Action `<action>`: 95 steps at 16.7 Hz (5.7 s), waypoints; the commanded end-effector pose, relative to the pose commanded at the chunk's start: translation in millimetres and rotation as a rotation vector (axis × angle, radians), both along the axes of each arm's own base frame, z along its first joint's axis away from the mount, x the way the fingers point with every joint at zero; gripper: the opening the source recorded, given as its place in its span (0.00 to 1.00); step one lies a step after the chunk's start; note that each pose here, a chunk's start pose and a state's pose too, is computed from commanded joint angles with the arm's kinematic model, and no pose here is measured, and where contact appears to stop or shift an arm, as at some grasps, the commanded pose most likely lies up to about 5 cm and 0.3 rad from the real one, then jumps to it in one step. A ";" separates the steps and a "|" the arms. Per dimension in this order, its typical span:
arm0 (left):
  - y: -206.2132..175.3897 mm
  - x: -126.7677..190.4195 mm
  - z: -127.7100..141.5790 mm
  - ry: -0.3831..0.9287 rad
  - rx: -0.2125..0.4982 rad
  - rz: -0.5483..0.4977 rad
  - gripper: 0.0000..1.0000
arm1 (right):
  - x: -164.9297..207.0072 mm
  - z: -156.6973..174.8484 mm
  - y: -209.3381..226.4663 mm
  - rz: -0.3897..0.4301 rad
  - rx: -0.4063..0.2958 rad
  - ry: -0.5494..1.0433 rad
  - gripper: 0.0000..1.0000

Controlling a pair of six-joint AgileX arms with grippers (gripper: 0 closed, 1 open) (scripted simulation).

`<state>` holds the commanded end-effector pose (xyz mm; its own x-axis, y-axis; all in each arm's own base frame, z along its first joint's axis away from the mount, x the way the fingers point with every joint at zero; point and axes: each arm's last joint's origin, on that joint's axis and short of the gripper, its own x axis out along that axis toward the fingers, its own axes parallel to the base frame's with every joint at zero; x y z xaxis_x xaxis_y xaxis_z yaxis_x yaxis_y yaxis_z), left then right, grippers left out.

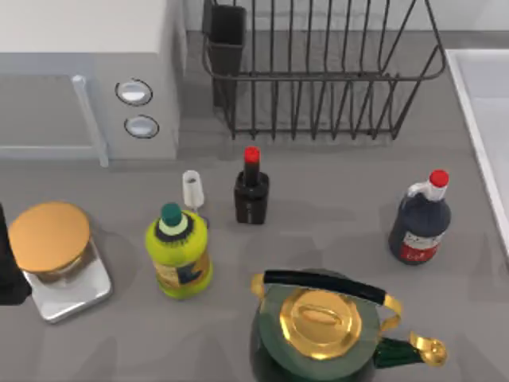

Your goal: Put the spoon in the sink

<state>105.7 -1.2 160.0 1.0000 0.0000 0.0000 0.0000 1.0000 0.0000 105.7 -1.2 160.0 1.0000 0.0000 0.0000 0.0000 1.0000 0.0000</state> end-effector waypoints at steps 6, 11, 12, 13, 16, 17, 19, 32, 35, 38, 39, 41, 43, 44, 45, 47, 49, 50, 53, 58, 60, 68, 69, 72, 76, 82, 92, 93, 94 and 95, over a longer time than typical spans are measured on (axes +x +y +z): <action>0.0 0.0 0.0 0.000 0.000 0.000 1.00 | 2.0 11.3 -4.4 -0.044 0.033 0.121 1.00; 0.0 0.0 0.0 0.000 0.000 0.000 1.00 | 19.8 33.7 -18.9 -0.179 0.149 0.502 1.00; 0.0 0.0 0.0 0.000 0.000 0.000 1.00 | 26.1 37.7 -23.3 -0.215 0.182 0.595 1.00; 0.0 0.0 0.0 0.000 0.000 0.000 1.00 | 33.1 41.0 -28.3 -0.252 0.218 0.688 1.00; 0.0 0.0 0.0 0.000 0.000 0.000 1.00 | 56.9 46.1 -46.6 -0.368 0.335 0.967 1.00; 0.0 0.0 0.0 0.000 0.000 0.000 1.00 | 65.0 45.9 -53.5 -0.405 0.375 1.055 1.00; 0.0 0.0 0.0 0.000 0.000 0.000 1.00 | 80.0 43.1 -67.3 -0.474 0.450 1.216 1.00; 0.0 0.0 0.0 0.000 0.000 0.000 1.00 | 105.0 28.9 -95.1 -0.592 0.589 1.484 1.00; 0.0 0.0 0.0 0.000 0.000 0.000 1.00 | 108.0 5.9 -97.0 -0.595 0.591 1.486 1.00; 0.0 0.0 0.0 0.000 0.000 0.000 1.00 | 110.3 -29.0 -98.2 -0.594 0.590 1.475 1.00; 0.0 0.0 0.0 0.000 0.000 0.000 1.00 | 109.7 -40.1 -98.0 -0.594 0.589 1.474 1.00; 0.0 0.0 0.0 0.000 0.000 0.000 1.00 | 107.3 -57.5 -97.1 -0.594 0.591 1.477 1.00; 0.0 0.0 0.0 0.000 0.000 0.000 1.00 | 105.4 -66.2 -96.3 -0.595 0.591 1.483 1.00; 0.0 0.0 0.0 0.000 0.000 0.000 1.00 | 105.2 -66.9 -96.2 -0.595 0.591 1.483 1.00; 0.0 0.0 0.0 0.000 0.000 0.000 1.00 | 105.2 -66.9 -96.2 -0.595 0.591 1.483 1.00; 0.0 0.0 0.0 0.000 0.000 0.000 1.00 | 105.2 -66.9 -96.2 -0.595 0.591 1.483 1.00; 0.0 0.0 0.0 0.000 0.000 0.000 1.00 | 105.2 -66.9 -96.2 -0.595 0.591 1.483 0.85; 0.0 0.0 0.0 0.000 0.000 0.000 1.00 | 105.2 -66.9 -96.2 -0.595 0.591 1.483 0.77; 0.0 0.0 0.0 0.000 0.000 0.000 1.00 | 105.2 -66.9 -96.2 -0.595 0.591 1.483 0.55; 0.0 0.0 0.0 0.000 0.000 0.000 1.00 | 105.2 -66.9 -96.2 -0.595 0.591 1.483 0.17; 0.0 0.0 0.0 0.000 0.000 0.000 1.00 | 105.2 -66.9 -96.2 -0.595 0.591 1.483 0.02; 0.0 0.0 0.0 0.000 0.000 0.000 1.00 | 105.2 -66.9 -96.2 -0.595 0.591 1.483 0.00; 0.0 0.0 0.0 0.000 0.000 0.000 1.00 | 106.7 -45.4 -96.5 -0.601 0.578 1.451 0.00; 0.0 0.0 0.0 0.000 0.000 0.000 1.00 | 110.8 -34.9 -98.4 -0.601 0.577 1.441 0.00; 0.0 0.0 0.0 0.000 0.000 0.000 1.00 | 113.2 4.1 -98.9 -0.598 0.576 1.463 0.00; 0.0 0.0 0.0 0.000 0.000 0.000 1.00 | 106.8 54.5 -96.5 -0.601 0.578 1.452 0.00; 0.0 0.0 0.0 0.000 0.000 0.000 1.00 | 151.7 64.3 -108.5 -0.623 0.600 1.508 0.00; 0.0 0.0 0.0 0.000 0.000 0.000 1.00 | 166.4 67.4 -111.5 -0.626 0.602 1.519 0.00; 0.0 0.0 0.0 0.000 0.000 0.000 1.00 | 182.7 70.9 -114.3 -0.628 0.603 1.527 0.00; 0.0 0.0 0.0 0.000 0.000 0.000 1.00 | 200.4 74.4 -116.9 -0.630 0.603 1.533 0.00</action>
<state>105.7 -1.2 160.0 1.0000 0.0000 0.0000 0.0000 1.0000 0.0000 306.1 -118.1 234.4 -0.0520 0.0034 -0.9986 0.7045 0.7089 -0.0343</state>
